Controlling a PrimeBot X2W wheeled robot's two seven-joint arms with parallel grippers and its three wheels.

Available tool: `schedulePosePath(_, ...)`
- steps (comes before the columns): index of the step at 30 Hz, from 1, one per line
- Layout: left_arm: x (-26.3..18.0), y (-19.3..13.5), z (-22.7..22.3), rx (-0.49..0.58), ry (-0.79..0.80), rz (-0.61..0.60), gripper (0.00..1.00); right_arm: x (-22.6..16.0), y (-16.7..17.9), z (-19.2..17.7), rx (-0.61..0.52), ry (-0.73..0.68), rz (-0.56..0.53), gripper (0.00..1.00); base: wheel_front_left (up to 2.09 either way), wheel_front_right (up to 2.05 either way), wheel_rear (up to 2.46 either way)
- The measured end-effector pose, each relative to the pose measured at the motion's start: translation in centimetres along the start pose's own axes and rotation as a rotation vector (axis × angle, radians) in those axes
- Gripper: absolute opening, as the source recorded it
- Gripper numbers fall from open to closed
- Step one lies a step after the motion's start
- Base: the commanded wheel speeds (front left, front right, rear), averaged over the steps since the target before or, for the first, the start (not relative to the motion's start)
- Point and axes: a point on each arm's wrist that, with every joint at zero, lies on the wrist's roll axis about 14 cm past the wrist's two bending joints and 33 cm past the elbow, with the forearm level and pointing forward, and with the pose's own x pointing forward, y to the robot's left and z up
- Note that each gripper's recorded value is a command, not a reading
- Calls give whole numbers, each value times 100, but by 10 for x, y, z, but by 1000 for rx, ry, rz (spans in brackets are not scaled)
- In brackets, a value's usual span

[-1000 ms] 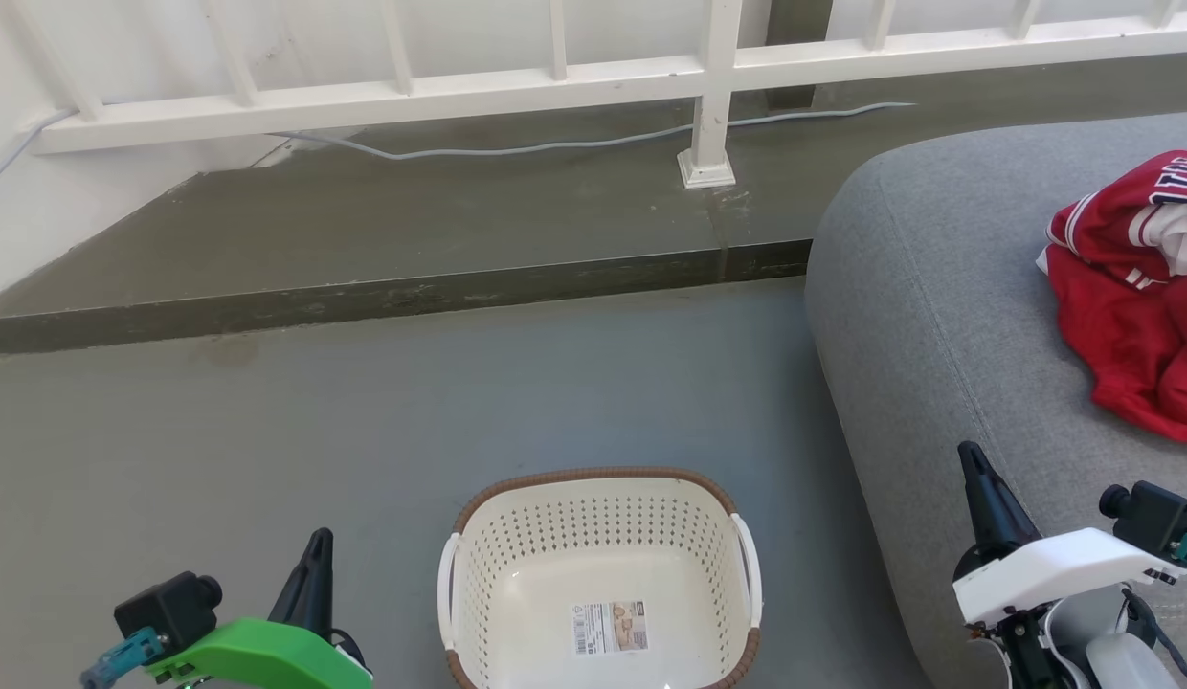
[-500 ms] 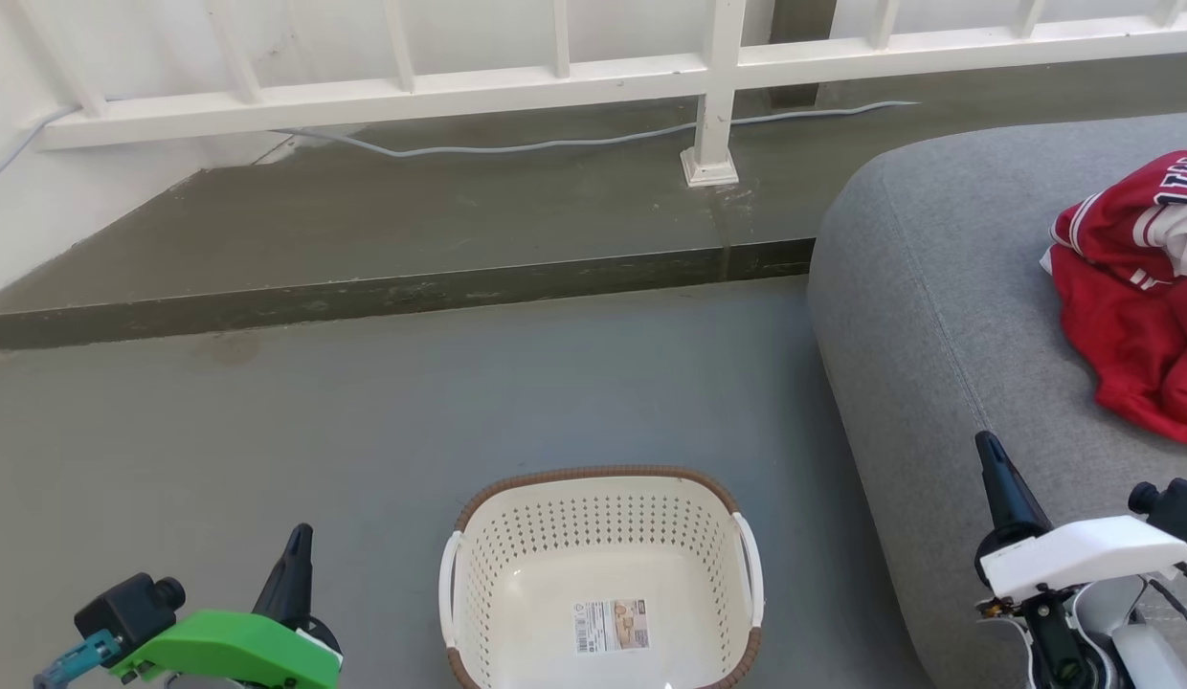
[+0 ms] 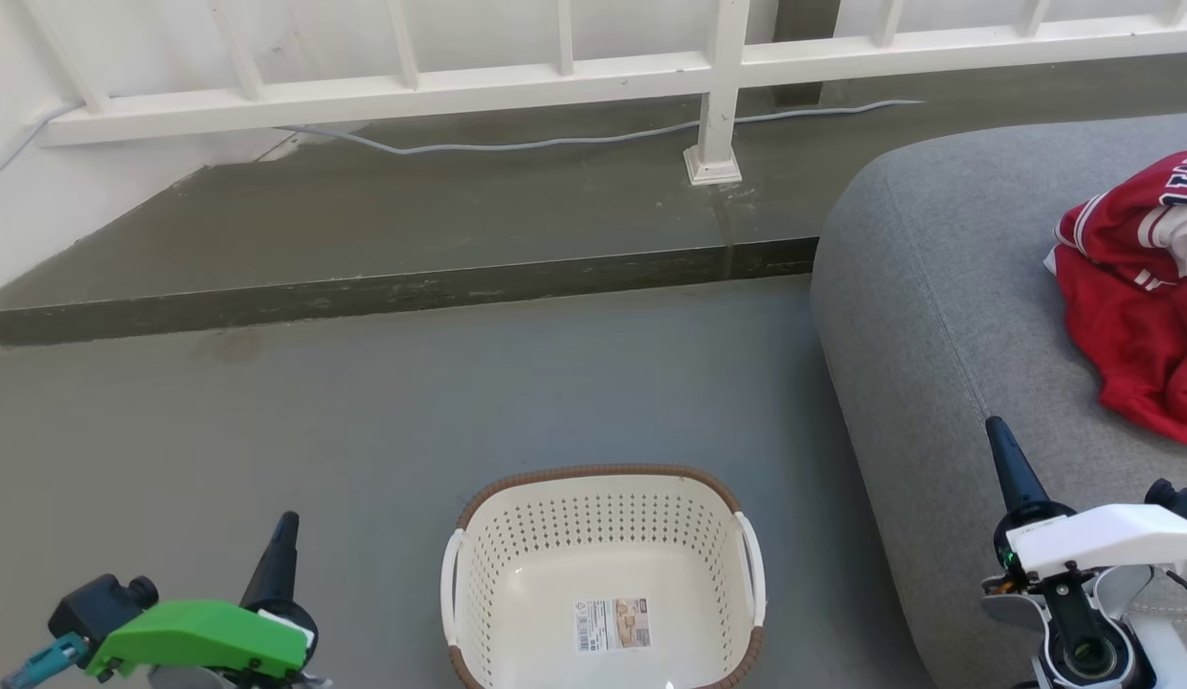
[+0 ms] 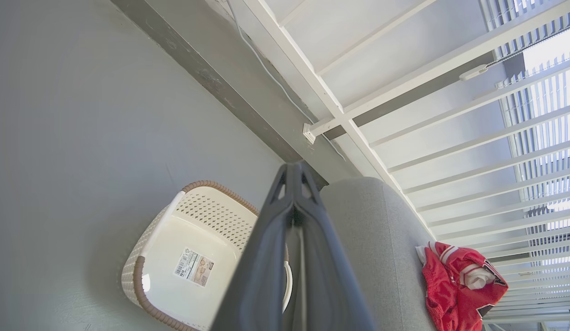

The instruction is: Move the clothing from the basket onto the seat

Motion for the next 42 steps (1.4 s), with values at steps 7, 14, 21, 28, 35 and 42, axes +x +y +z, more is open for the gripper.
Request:
schedulePosePath(7,2,3,5,-88,-8,3,0,1,-2,3,101,-8,-4,0,0,0,0)
schedulePosePath(14,5,1,14,-186,-32,-15,0,5,-1,7,196,-14,7,0,0,0,0)
schedulePosePath(21,7,4,21,-273,-51,-21,0,8,-2,12,294,-27,12,0,0,0,0)
schedulePosePath(28,9,3,27,-350,-66,-38,0,10,0,15,379,-34,25,0,0,0,0)
schedulePosePath(35,11,3,35,-446,-87,-57,0,14,2,20,477,-50,42,0,0,0,0)
schedulePosePath(42,12,4,42,-525,-110,-70,0,16,2,24,566,-64,52,0,0,0,0)
